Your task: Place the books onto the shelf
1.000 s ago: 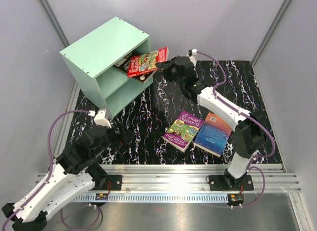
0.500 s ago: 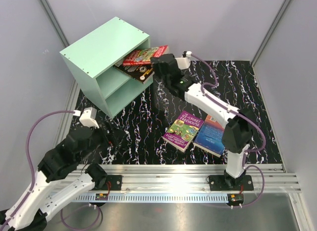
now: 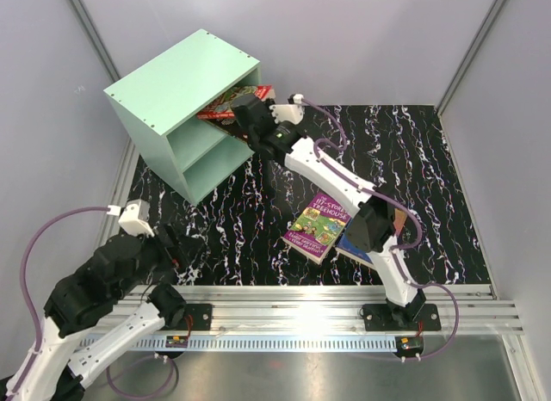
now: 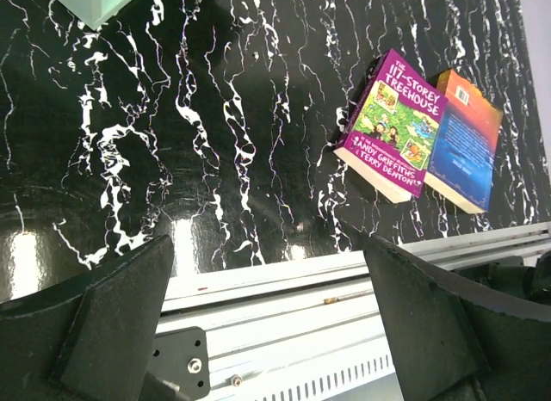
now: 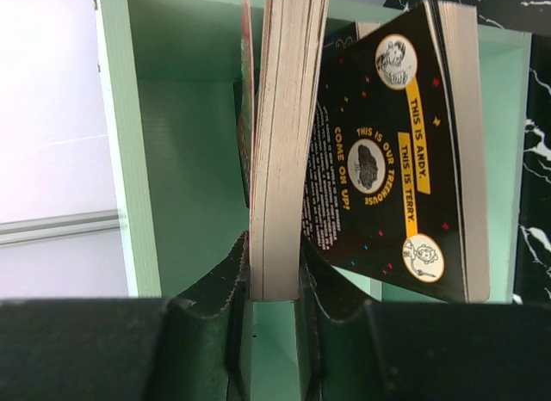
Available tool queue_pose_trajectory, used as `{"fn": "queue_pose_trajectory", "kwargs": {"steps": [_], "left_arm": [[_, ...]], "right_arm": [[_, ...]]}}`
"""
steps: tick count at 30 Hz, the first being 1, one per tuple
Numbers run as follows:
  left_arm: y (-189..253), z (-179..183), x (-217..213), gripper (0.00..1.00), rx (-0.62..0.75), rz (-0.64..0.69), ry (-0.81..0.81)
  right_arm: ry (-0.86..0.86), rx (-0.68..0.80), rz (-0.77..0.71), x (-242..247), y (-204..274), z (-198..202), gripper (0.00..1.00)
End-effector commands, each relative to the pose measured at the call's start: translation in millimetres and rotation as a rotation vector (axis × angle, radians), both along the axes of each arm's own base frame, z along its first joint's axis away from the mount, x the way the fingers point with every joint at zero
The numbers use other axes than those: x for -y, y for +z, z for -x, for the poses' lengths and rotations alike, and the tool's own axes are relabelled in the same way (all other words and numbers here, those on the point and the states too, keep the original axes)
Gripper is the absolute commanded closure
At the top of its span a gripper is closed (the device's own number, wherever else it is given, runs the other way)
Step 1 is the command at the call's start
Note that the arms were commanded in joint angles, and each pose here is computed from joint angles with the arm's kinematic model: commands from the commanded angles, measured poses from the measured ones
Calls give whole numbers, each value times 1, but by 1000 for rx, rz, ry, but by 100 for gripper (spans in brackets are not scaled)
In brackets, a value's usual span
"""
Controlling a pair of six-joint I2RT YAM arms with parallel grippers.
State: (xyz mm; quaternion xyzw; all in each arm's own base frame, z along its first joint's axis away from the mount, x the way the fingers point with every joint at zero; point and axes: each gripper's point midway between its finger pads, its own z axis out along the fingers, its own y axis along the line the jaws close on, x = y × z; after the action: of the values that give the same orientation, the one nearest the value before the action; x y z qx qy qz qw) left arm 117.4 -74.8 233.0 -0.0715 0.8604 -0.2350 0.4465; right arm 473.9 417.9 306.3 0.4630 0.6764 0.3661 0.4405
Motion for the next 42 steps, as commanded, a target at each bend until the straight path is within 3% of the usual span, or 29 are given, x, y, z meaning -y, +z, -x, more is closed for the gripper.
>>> {"fn": "queue_pose_trajectory", "kwargs": {"steps": [1,3,4,6,7,10,11,13,14,25,30,37,42], "left_arm": [[15,7,-8,3,31,7,-4],[15,11,-12,3,29,3,-5],[18,13,-13,3,36,8,-5],[17,16,-18,3,34,4,1],[17,18,-20,3,39,8,4],[19,23,-26,3,47,18,12],[19,23,-26,3,48,23,14],[19,25,-28,2,50,30,16],[19,26,-28,2,50,33,17],[20,22,-23,2,47,52,19],[17,16,-14,2,39,59,11],[18,4,-5,2,34,31,7],[20,-5,2,2,37,12,-1]], "right_arm": [[-65,6,-25,1,5,2,100],[-50,0,-35,-4,0,2,87],[-47,-5,-41,-5,-2,2,69],[-40,-12,-41,-6,-4,4,50],[-37,-13,-42,-6,-3,5,34],[-14,-20,-37,-6,-2,9,23],[2,-15,-47,-9,1,11,14],[25,-18,-43,-9,2,14,10],[52,-7,-64,-15,6,16,1],[263,69,-127,-46,37,32,0],[344,148,-125,-47,78,45,0],[345,110,20,-5,63,62,0],[471,66,44,-5,54,63,0]]}}
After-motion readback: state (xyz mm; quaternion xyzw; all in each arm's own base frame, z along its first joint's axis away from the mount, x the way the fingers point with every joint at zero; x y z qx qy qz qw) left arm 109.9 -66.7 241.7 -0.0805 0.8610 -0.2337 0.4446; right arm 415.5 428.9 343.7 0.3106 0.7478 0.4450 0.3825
